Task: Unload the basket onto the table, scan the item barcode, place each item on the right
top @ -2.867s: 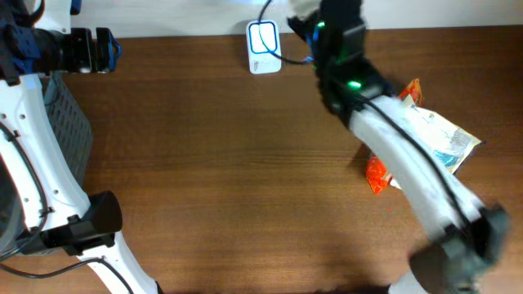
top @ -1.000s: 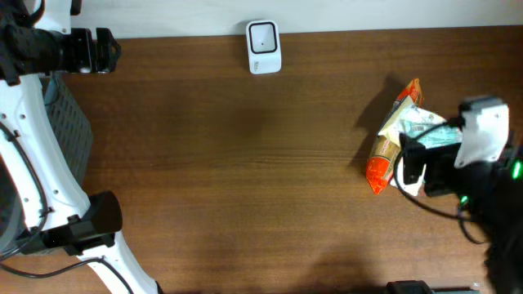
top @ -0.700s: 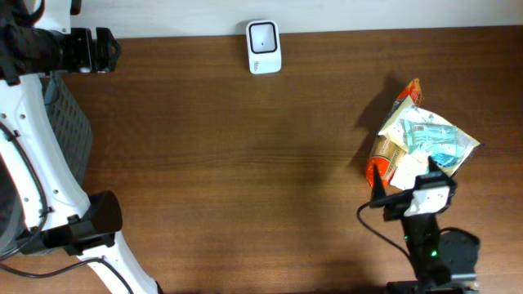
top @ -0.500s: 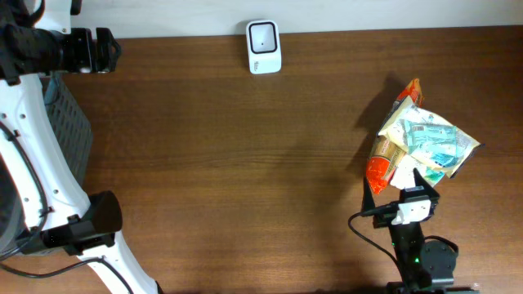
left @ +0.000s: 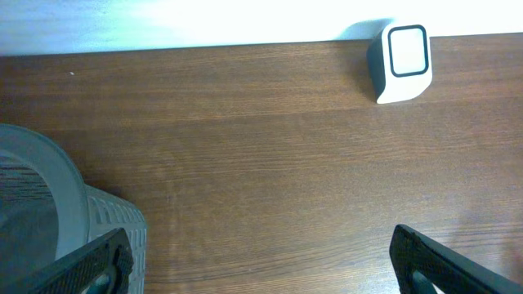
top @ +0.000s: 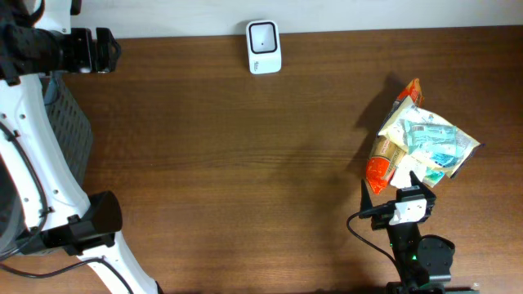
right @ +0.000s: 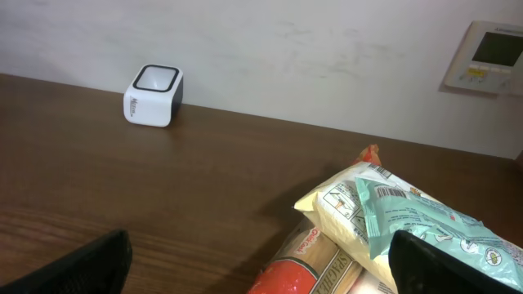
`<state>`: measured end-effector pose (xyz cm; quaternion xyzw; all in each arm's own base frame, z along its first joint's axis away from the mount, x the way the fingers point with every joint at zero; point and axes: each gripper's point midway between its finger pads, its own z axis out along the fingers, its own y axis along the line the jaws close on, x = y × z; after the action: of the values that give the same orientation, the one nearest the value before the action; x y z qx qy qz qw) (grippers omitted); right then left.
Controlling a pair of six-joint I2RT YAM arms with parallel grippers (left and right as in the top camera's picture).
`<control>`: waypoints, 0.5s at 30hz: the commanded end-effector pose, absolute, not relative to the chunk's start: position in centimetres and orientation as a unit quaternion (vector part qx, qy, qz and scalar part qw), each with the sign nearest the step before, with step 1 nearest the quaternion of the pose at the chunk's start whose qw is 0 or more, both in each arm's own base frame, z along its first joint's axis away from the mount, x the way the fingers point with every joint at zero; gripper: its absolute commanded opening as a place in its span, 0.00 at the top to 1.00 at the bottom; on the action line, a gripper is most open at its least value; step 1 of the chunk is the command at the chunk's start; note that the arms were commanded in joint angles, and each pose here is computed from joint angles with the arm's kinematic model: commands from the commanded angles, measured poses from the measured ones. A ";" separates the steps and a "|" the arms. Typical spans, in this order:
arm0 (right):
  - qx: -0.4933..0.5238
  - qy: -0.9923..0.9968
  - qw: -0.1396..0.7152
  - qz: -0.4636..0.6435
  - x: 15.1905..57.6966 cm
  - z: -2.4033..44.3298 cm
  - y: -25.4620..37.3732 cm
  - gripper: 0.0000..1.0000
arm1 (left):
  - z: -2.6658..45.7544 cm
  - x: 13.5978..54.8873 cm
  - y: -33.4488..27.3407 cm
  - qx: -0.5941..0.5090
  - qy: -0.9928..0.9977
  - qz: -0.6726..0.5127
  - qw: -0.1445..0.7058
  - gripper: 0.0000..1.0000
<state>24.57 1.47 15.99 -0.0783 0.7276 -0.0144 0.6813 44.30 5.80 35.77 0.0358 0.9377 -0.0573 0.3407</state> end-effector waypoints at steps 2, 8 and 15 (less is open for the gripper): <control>-0.079 0.727 0.682 -0.014 24.6 15.8 1.6 0.01 | 36.3 44.1 5.8 0.039 0.935 -0.058 0.348 0.01; -0.079 0.727 0.682 -0.014 24.6 15.8 1.6 0.01 | 37.0 43.0 6.0 0.039 0.935 -0.038 0.349 0.01; -0.079 0.727 0.682 -0.014 24.6 15.8 1.6 0.01 | 35.5 39.3 5.8 0.039 0.911 -0.003 0.410 0.01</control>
<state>24.57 1.47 16.00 -0.0783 0.7275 -0.0144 0.6815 42.23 6.29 36.42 0.0337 0.9219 -0.0162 0.3856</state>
